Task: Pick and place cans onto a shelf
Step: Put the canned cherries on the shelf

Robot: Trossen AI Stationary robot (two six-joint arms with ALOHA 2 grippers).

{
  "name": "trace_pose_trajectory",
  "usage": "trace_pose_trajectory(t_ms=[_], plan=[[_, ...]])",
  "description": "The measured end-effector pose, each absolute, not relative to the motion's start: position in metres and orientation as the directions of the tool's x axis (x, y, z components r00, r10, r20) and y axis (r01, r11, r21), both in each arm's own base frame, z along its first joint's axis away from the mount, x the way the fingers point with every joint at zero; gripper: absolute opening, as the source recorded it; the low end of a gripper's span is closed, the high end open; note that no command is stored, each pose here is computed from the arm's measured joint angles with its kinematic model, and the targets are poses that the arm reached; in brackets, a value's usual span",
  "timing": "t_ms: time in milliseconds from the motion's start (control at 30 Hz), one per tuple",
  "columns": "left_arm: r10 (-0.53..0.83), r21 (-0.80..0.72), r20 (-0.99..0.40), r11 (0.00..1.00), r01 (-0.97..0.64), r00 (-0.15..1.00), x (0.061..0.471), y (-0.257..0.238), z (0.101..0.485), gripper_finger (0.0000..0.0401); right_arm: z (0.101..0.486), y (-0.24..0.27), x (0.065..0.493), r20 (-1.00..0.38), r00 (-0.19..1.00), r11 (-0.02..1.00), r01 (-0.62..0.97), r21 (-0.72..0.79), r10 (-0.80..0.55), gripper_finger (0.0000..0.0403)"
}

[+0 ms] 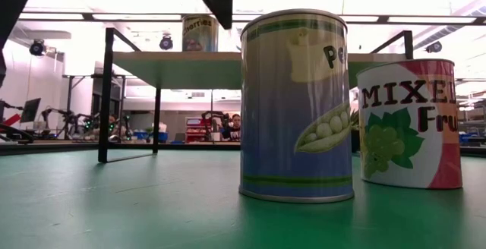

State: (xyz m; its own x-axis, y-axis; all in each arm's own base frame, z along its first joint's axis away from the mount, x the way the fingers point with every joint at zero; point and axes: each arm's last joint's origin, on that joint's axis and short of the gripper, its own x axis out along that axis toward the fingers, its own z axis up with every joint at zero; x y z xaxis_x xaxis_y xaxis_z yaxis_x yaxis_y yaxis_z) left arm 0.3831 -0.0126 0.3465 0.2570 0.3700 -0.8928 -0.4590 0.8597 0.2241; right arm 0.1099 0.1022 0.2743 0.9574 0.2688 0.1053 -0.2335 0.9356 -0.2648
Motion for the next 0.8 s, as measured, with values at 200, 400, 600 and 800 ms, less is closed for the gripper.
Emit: trace_pose_trajectory(t_ms=[200, 400, 600, 800], plan=[[0.473, 0.324, -0.851, 0.816, -0.479, 0.229, 0.3823, -0.0088, 0.3457, 0.0, 0.2743, 0.1022, 0.1099, 0.105, 0.957, 0.936, -0.234, -0.264, 0.269, 0.0009], [0.5, 0.358, -0.841, 0.801, -0.479, 0.207, 0.3804, -0.0069, 0.3456, 0.0, 0.2743, 0.1022, 0.1099, 0.105, 0.957, 0.936, -0.234, -0.264, 0.269, 0.0009], [0.538, 0.414, -0.827, 0.779, -0.471, 0.163, 0.3757, -0.0056, 0.3453, 0.0, 0.2743, 0.1022, 0.1099, 0.105, 0.957, 0.936, -0.234, -0.261, 0.269, 0.0009], [0.545, 0.421, -0.824, 0.774, -0.473, 0.157, 0.3752, -0.005, 0.3454, 0.0, 0.2743, 0.1022, 0.1099, 0.105, 0.957, 0.937, -0.235, -0.261, 0.269, 0.0009]])
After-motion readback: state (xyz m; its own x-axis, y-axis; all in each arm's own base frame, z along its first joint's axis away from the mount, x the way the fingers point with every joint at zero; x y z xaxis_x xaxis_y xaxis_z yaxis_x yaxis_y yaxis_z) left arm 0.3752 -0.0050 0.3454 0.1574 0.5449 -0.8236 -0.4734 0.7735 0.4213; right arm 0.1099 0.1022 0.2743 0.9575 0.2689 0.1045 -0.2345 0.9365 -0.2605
